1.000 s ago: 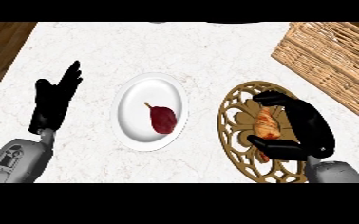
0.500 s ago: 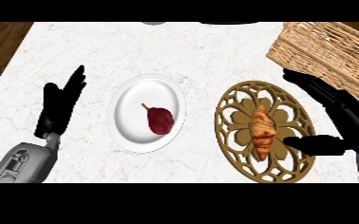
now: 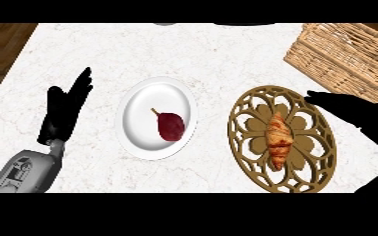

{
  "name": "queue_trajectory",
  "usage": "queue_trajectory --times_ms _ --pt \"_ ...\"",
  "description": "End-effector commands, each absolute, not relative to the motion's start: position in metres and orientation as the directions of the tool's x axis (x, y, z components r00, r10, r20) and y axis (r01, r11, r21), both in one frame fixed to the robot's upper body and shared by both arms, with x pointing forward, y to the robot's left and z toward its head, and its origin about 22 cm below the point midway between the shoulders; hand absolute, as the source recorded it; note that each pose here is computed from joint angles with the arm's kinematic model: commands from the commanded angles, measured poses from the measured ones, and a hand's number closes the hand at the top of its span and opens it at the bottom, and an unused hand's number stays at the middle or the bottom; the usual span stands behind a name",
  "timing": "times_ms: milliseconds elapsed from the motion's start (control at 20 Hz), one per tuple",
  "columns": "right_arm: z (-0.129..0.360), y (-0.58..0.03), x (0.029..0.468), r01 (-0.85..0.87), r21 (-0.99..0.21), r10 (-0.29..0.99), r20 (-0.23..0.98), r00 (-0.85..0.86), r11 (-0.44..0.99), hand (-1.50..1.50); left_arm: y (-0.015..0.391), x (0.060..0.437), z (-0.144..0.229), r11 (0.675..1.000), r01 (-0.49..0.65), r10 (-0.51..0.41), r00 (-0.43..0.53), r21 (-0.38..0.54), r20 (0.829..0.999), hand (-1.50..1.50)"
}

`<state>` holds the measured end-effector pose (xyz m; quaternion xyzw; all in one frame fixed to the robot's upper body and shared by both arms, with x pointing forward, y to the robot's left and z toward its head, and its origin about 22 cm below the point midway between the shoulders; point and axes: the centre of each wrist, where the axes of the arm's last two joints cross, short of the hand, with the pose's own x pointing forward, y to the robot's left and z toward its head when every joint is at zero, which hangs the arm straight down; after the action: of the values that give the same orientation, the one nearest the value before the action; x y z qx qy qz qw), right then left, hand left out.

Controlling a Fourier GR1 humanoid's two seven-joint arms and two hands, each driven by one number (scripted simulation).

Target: Pick the croissant from the placemat and place it in the basket

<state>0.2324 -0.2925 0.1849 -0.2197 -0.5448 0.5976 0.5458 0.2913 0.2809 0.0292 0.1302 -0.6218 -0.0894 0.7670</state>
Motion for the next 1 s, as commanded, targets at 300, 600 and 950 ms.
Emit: queue_trajectory --times_ms 300,600,950 --pt "0.208 -0.273 0.216 -0.473 -0.855 0.911 0.349 -0.218 0.214 -1.50 0.283 0.306 0.028 0.950 -0.023 -0.301 0.211 0.313 0.930 0.00" --pt "0.208 -0.283 0.215 -0.365 -0.901 0.925 0.323 -0.198 0.236 -1.50 0.274 0.312 0.021 0.954 -0.007 -0.294 0.192 0.301 0.936 0.00" --pt "0.160 -0.286 0.211 -0.363 -0.901 0.926 0.323 -0.197 0.237 -1.50 0.277 0.299 0.027 0.952 -0.007 -0.299 0.207 0.307 0.932 0.00"
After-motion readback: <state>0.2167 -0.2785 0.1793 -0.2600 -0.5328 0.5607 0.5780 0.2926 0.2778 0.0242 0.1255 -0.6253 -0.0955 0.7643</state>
